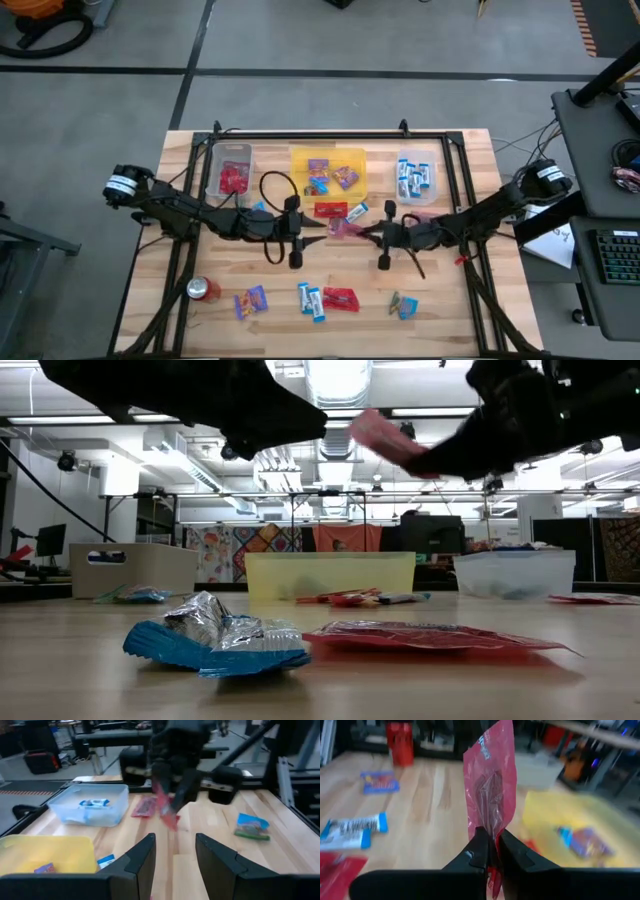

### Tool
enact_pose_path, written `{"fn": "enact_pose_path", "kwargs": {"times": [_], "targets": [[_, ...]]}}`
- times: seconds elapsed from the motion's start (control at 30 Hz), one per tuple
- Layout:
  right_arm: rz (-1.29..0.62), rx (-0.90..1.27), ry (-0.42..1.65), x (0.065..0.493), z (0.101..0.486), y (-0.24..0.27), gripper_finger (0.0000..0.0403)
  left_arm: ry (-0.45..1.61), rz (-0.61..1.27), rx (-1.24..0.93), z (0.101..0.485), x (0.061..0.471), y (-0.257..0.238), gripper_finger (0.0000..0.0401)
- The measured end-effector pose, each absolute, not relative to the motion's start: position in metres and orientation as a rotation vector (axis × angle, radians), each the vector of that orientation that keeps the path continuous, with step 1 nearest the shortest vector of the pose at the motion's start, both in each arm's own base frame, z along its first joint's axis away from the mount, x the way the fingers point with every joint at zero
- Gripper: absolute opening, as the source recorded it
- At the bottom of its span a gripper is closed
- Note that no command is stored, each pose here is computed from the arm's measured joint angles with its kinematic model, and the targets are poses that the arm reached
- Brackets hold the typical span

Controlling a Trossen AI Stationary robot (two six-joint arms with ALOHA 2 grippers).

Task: Sort candy
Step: Put the red gummy into the gray bin

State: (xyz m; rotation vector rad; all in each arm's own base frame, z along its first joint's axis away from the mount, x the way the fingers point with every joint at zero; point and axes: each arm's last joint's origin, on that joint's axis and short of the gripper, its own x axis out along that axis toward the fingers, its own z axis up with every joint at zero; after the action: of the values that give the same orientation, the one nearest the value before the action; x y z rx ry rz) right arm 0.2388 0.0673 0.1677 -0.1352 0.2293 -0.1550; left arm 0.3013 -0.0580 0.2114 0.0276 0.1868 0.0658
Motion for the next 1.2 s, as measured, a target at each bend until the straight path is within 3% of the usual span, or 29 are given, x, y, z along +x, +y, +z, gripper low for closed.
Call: {"fn": "enact_pose_path", "kwargs": {"times": [0.47,0.93,1.07,1.2], "targets": [[-0.187,-0.338,0.028,0.266,0.201,0.075,0.0018,0.057,0.076,0.040,0.224,0.304,-0.054,0.0124],[-0.266,-0.425,0.101,0.301,0.192,0.085,0.0018,0.034,0.075,0.059,0.227,0.304,-0.054,0.0120],[-0.263,-0.429,0.111,0.309,0.188,0.087,0.0022,0.038,0.075,0.060,0.226,0.304,-0.054,0.0085],[-0.264,-0.428,0.110,0.314,0.188,0.089,0.0036,0.043,0.075,0.061,0.226,0.304,-0.054,0.0016]]}}
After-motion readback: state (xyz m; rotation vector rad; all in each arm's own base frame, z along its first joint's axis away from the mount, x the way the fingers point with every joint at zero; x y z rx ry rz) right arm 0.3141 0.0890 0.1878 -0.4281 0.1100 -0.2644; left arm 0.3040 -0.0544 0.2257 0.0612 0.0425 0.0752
